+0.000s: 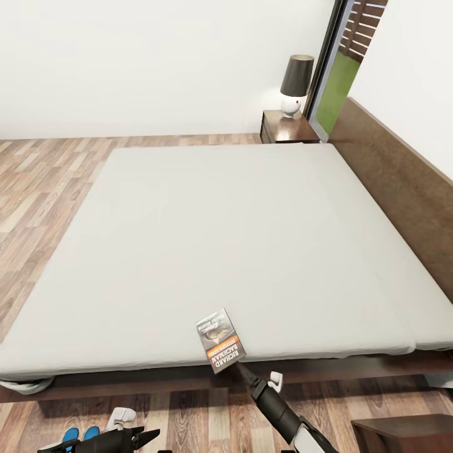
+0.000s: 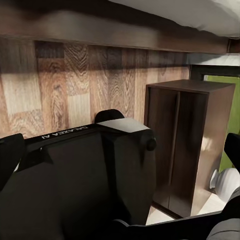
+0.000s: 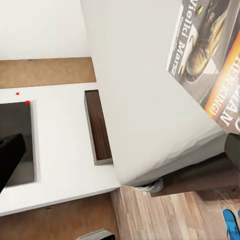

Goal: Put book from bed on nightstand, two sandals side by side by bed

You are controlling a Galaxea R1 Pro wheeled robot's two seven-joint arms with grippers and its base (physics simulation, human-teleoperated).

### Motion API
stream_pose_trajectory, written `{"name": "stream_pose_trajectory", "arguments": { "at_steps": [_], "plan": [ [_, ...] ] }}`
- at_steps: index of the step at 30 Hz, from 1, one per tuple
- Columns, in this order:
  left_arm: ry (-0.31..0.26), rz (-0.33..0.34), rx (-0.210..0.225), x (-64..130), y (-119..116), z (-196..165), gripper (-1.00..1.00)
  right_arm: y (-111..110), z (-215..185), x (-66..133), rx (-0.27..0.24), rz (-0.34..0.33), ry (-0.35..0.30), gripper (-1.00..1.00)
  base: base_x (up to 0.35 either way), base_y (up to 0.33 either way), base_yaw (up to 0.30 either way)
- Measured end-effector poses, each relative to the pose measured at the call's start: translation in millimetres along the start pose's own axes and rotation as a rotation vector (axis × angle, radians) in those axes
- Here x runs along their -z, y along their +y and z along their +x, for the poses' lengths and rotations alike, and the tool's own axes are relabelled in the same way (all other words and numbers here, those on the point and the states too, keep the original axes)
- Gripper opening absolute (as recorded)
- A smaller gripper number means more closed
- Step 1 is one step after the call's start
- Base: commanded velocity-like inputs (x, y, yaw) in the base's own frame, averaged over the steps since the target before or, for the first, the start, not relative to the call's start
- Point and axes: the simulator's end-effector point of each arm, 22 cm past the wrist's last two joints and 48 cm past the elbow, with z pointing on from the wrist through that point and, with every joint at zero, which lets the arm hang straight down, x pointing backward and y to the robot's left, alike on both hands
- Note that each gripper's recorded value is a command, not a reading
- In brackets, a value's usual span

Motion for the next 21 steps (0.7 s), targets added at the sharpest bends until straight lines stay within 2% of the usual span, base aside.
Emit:
{"name": "stream_pose_trajectory", "arguments": {
  "at_steps": [21],
  "plan": [
    [0.002, -0.001, 0.001, -3.4, 3.7, 0.1, 1.00, -4.1, -0.4, -2.3, 0.000, -0.001, 0.002, 1.00, 0.000, 0.000, 0.000]
  ]
}}
